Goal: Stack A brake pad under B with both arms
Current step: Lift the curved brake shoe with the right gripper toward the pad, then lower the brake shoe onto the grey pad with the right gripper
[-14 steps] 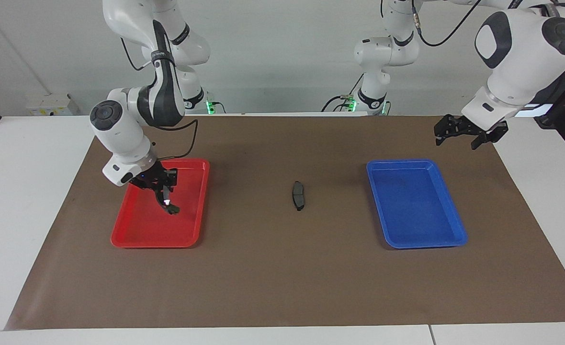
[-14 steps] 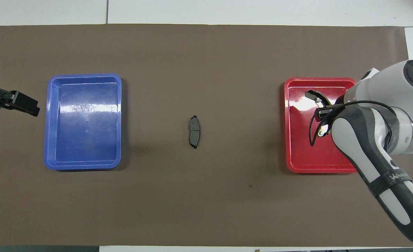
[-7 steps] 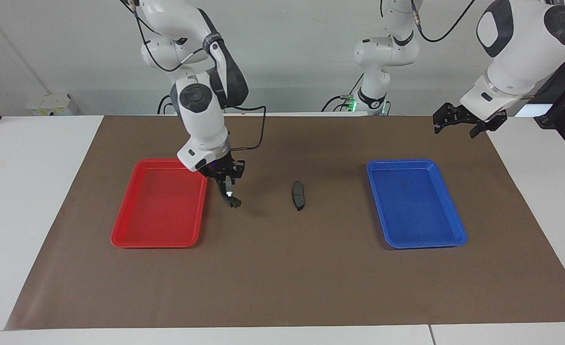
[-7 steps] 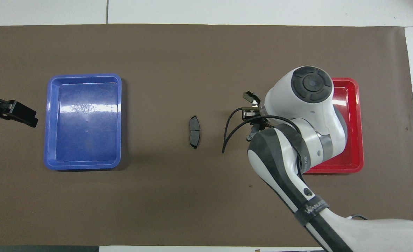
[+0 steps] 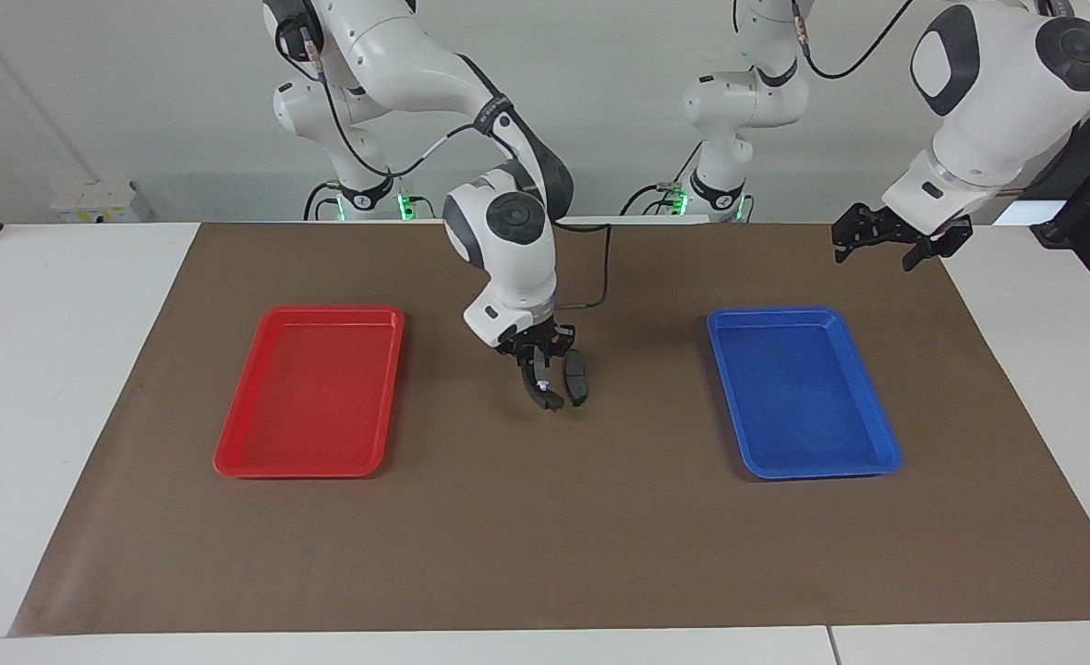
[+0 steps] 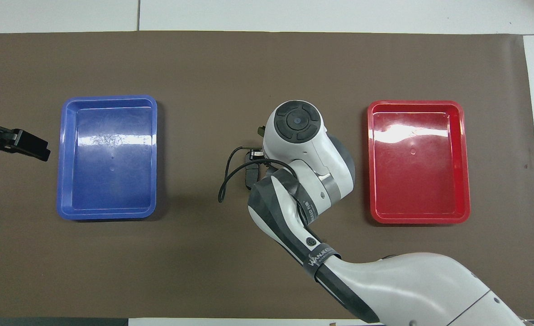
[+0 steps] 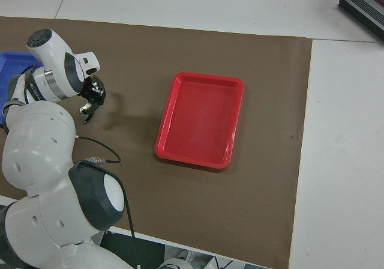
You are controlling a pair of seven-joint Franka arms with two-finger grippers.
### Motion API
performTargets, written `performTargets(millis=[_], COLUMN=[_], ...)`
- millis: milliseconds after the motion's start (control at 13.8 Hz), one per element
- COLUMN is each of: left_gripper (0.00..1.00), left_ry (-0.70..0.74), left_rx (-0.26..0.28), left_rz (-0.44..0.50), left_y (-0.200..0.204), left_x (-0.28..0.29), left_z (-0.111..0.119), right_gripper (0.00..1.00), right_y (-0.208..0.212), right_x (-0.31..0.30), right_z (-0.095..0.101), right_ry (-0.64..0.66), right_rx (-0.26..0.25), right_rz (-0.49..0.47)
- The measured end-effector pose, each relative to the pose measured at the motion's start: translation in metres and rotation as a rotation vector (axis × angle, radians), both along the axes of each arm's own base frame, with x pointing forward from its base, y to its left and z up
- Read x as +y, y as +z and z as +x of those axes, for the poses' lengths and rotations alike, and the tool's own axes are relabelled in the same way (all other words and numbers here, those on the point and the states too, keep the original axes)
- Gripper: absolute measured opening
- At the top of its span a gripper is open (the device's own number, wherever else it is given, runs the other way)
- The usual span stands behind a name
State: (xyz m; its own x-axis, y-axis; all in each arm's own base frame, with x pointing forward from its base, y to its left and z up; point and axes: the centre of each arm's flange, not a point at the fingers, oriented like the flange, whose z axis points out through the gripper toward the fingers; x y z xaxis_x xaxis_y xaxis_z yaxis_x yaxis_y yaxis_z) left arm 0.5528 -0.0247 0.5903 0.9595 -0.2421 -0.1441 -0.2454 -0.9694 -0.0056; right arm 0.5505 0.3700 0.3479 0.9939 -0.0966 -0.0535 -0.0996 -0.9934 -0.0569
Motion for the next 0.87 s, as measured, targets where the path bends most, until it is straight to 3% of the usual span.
performTargets(millis=[434,867], left_gripper=[1.00,1.00], left_ry=[-0.001,-0.008], left_rx=[-0.099,-0.104], left_rz=[-0.005,-0.006], left_y=[0.012,0.012], left_x=[0.001,-0.003], left_z=[0.007,0.008], right_gripper=[0.43,0.43], right_y=[-0.031,-0.046], right_x=[0.015,0.022], right_z=[-0.006,-0.018], right_ry=[-0.020,-0.015], right_rx=[0.007,-0.003], right_rz=[-0.001,0.004])
